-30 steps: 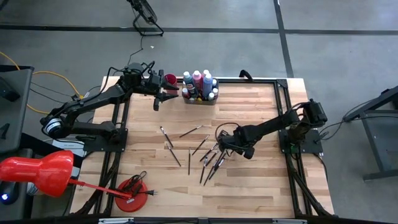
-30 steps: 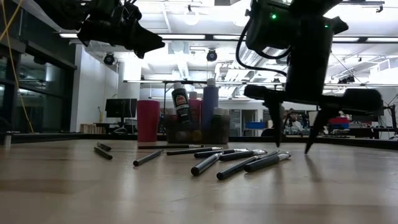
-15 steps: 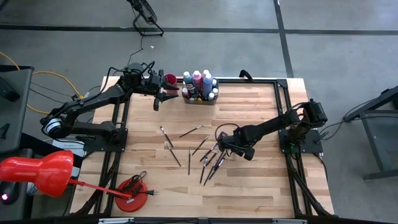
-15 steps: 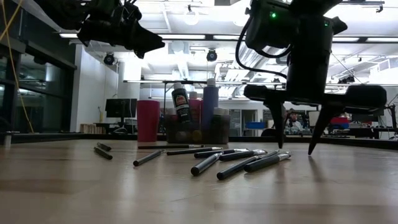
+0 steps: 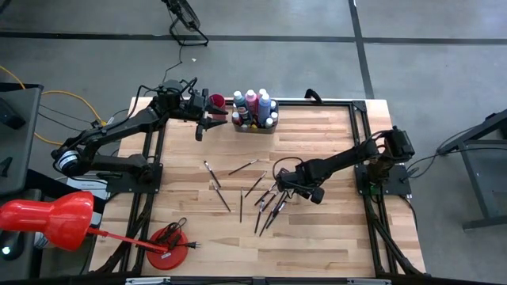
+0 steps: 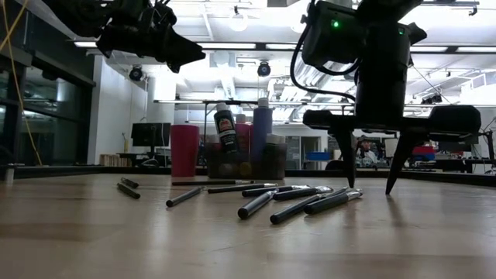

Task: Pick & Place Paint Supplies
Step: Put the black paint brush into the pink cup

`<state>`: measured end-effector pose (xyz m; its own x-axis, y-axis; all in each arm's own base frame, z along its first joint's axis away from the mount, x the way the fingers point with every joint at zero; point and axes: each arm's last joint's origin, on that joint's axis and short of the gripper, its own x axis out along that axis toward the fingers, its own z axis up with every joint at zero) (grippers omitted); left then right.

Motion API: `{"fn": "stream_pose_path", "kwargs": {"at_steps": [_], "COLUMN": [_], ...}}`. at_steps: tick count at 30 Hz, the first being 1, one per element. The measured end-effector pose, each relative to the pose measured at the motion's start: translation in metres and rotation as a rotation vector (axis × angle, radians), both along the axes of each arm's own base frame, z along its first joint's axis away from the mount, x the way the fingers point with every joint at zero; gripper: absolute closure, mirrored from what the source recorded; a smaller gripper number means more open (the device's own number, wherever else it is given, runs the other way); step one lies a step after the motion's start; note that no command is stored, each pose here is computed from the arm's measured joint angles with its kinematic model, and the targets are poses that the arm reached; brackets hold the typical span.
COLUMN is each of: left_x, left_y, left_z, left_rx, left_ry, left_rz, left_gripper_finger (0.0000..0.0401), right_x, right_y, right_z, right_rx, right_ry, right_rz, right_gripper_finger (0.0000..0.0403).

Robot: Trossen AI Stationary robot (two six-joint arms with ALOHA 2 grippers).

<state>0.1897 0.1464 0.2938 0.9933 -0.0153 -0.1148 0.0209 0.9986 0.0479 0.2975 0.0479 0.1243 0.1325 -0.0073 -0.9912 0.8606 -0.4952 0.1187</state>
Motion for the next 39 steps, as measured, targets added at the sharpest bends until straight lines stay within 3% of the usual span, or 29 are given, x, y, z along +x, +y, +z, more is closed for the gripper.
{"fn": "stream_pose_path", "kwargs": {"at_steps": [4, 14, 21, 31, 39], "left_x": [0.0, 0.0, 0.0, 0.0, 0.0], "left_y": [0.0, 0.0, 0.0, 0.0, 0.0], "left_z": [0.0, 0.0, 0.0, 0.0, 0.0], "left_rx": [0.0, -0.001, -0.003, -0.007, -0.009], "left_ry": [0.0, 0.0, 0.0, 0.0, 0.001], "left_rz": [0.0, 0.0, 0.0, 0.0, 0.001], "left_gripper_finger": [0.0249, 0.0249, 0.0249, 0.0249, 0.0249], "right_x": [0.0, -0.003, -0.004, -0.005, -0.015], "right_y": [0.0, 0.0, 0.0, 0.0, -0.008], "right_z": [0.0, -0.002, -0.002, 0.003, 0.019], "right_rx": [0.004, 0.005, -0.001, -0.028, -0.173], "right_ry": [0.003, 0.029, 0.037, 0.022, 0.029], "right_rz": [0.003, 0.04, 0.068, 0.118, 0.109], "right_gripper_finger": [0.023, 0.0337, 0.0391, 0.0399, 0.04]}}
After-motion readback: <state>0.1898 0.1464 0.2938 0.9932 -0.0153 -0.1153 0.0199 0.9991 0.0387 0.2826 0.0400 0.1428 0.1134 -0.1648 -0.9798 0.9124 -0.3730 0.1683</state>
